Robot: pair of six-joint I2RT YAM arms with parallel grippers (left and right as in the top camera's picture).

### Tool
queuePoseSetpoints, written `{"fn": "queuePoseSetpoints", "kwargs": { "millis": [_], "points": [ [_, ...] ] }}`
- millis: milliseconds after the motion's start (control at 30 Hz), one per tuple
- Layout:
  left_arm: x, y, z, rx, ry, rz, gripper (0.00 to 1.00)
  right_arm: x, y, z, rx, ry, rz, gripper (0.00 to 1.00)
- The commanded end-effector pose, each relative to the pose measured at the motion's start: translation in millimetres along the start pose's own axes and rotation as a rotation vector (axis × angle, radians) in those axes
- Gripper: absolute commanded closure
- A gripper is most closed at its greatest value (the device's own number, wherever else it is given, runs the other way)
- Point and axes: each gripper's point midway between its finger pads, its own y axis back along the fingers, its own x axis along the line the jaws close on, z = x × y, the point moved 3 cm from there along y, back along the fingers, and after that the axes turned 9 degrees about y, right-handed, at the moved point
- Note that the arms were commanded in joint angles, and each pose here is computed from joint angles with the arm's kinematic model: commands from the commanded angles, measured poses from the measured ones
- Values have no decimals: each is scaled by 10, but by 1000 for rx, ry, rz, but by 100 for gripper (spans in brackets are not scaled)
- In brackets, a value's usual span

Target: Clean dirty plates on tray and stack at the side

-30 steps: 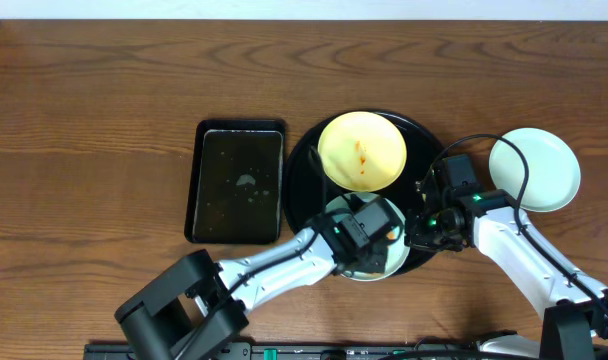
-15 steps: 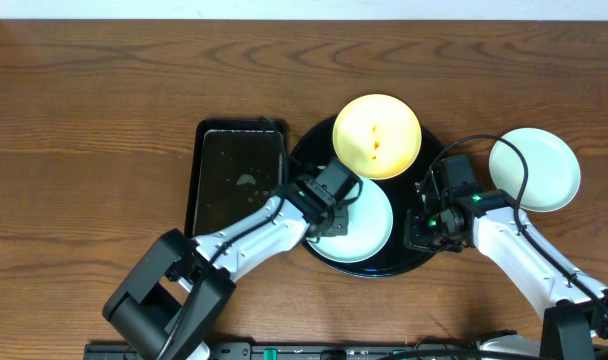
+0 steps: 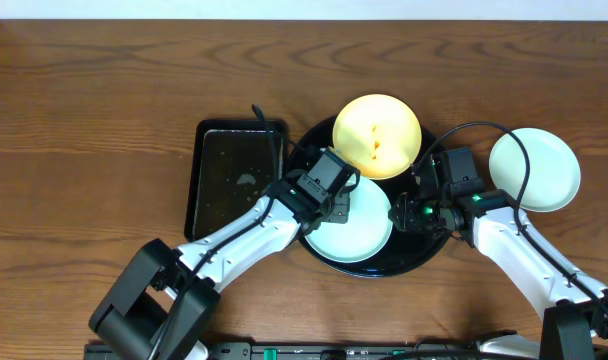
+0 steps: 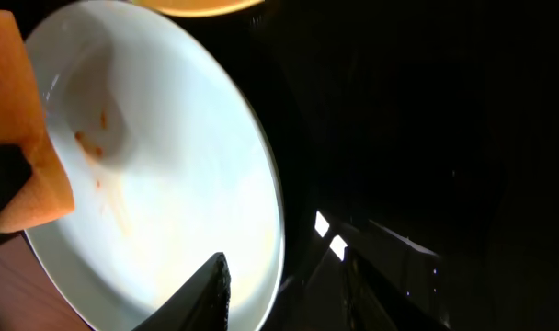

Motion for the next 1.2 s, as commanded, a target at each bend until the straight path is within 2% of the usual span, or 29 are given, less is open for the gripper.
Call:
{"fn": "queuePoseSetpoints", "kwargs": {
  "millis": [0, 433, 500, 633, 867, 1067, 1167],
  "points": [
    [41, 28, 42, -33, -22, 24, 89, 0, -28, 7, 2, 13, -4, 64],
    [22, -146, -158, 48, -43, 27, 89, 29, -326, -84, 81, 19, 29, 65],
    [6, -153, -183, 52, -50, 27, 89, 35, -378, -108, 95, 24, 28, 71],
    [15, -200, -235, 67, -58, 37, 89, 10, -418, -150, 117, 17, 20, 99],
    [148, -344, -300, 87, -62, 104, 89, -11, -414, -178, 130, 4, 6, 99],
    [451, -254, -136, 16, -44, 251, 91, -112, -403, -231, 149, -18, -63, 99],
    [520, -167, -28, -7, -17, 257, 92, -129, -400, -240, 152, -22, -74, 99]
  ]
}}
